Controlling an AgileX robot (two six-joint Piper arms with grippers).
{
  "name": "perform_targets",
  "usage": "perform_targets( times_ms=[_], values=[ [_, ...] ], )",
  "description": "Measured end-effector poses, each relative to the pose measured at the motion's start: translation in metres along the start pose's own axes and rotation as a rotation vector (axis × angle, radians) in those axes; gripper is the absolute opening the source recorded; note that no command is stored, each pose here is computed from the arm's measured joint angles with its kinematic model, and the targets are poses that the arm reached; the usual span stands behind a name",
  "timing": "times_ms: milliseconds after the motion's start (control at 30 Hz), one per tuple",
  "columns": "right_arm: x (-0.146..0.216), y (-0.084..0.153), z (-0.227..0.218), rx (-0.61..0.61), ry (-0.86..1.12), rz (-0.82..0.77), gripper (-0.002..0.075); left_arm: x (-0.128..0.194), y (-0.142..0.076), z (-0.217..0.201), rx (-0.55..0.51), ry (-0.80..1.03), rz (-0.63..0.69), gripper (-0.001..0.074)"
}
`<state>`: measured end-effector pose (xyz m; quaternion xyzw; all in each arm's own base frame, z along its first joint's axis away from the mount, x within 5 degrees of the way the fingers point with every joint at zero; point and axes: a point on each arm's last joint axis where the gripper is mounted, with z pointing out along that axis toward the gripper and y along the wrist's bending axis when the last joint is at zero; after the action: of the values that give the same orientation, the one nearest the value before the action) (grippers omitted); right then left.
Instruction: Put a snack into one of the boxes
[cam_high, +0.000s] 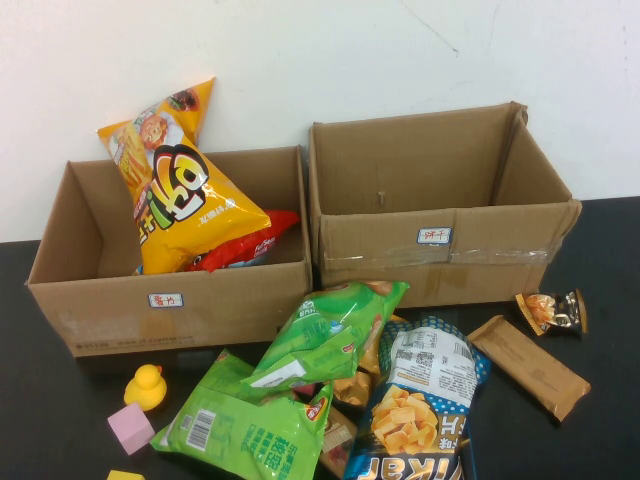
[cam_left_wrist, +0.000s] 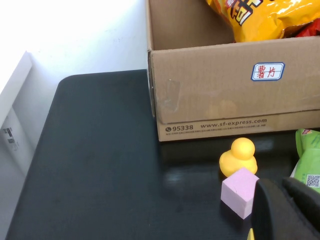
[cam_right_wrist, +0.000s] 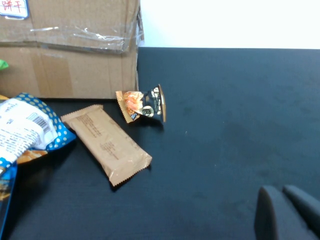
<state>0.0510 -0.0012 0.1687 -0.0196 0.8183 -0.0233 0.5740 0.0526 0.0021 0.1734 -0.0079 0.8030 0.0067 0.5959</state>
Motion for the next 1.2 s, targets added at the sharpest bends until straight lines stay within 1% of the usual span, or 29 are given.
perform_targets(
  times_ms=[133,200,233,500,567,733,800,900,1067,1133,1200],
  values=[
    [-0.001,0.000,0.001,0.001,-0.022,0.000,0.0000,-0.002,0.000,0.000,0.002,-0.025,0.002,-0.0001],
    [-0.004,0.000,0.001,0.003,-0.064,-0.002,0.0000,-0.006,-0.001,0.000,0.007,-0.079,0.000,-0.0001],
    [-0.012,0.000,0.000,0.006,-0.154,-0.001,0.0000,-0.015,-0.001,-0.001,0.015,-0.180,-0.001,-0.0001],
    [-0.051,-0.002,-0.016,0.024,-0.615,-0.002,0.0000,-0.063,-0.005,-0.026,0.063,-0.785,0.004,-0.0001],
    [-0.057,-0.002,-0.020,0.027,-0.696,-0.002,0.0000,-0.071,-0.006,-0.035,0.074,-0.918,0.008,-0.0001],
    [-0.064,-0.004,-0.027,0.024,-0.800,0.053,0.0000,-0.083,-0.007,-0.056,0.093,-1.183,-0.003,-0.0001],
    [-0.065,-0.004,-0.028,0.024,-0.817,0.064,0.0000,-0.084,-0.006,-0.060,0.093,-1.228,-0.019,-0.0001],
    [-0.065,-0.004,-0.028,0.034,-0.825,0.047,0.0000,-0.084,-0.005,-0.060,0.091,-1.230,-0.035,-0.0001],
    [-0.065,-0.004,-0.028,0.041,-0.813,0.030,0.0000,-0.084,-0.005,-0.060,0.150,-1.216,-0.117,-0.0001],
    [-0.069,-0.004,-0.029,0.039,-0.783,0.028,0.0000,-0.083,-0.004,-0.057,0.161,-1.187,-0.152,-0.0001],
    [-0.079,-0.005,-0.035,0.035,-0.736,0.023,0.0000,-0.081,-0.004,-0.051,0.167,-1.105,-0.187,-0.0001]
  ],
)
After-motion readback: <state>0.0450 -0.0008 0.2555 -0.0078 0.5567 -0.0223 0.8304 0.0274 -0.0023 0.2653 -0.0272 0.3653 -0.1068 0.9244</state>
